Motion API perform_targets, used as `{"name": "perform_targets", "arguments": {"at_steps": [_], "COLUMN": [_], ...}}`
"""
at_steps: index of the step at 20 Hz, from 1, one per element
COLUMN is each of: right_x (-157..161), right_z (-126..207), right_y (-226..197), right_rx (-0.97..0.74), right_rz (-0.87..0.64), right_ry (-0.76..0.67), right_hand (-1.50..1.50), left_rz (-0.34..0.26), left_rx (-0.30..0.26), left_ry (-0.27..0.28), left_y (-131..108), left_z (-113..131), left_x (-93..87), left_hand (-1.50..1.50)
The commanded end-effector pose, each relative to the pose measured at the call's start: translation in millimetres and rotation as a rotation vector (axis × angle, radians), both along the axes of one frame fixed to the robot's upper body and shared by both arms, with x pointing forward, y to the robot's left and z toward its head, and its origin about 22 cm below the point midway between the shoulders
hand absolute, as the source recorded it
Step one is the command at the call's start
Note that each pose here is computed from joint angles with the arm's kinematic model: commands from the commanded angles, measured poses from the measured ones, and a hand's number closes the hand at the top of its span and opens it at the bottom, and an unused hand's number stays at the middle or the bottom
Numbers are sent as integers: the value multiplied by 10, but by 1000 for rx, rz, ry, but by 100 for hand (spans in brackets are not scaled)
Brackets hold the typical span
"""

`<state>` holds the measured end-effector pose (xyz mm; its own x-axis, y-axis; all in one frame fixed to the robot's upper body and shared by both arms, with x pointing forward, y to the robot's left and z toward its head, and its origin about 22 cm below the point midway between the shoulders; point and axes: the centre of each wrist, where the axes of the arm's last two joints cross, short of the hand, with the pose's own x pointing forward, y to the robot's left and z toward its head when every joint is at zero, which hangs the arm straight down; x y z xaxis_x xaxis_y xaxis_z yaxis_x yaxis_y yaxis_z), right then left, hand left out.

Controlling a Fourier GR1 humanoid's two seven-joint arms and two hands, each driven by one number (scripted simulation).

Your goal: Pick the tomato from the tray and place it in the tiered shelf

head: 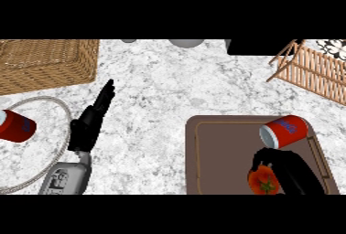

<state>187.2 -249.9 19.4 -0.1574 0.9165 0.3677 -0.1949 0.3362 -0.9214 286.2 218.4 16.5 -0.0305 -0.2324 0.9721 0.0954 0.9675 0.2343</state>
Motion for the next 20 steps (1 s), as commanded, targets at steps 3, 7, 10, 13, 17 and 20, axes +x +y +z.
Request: {"name": "perform_targets", "arguments": {"at_steps": [3,7,10,13,17,20], "right_x": [293,803,1025,935,810,759], "right_z": [14,438,681,992,1538,1736], "right_y": [83,479,499,562,633,685], "right_rx": [149,227,404,575,587,582], "right_rz": [-483,-568,-621,-636,-673,-725], "right_ry": [206,153,58,-74,-214,-261], "right_hand": [150,150,150,150,150,150], "left_rz": [-14,-23,-26,-9,0,15], "left_rx": [-12,-12,-16,16,2,1], "left_ry": [2,1,-10,6,12,-3], "left_y": [-44,-86,-109,4,80,65], "left_z": [29,-98,78,-41,-141,11], "left_x": [3,31,1,-26,-30,-53], "left_hand": [0,0,0,0,0,0]}}
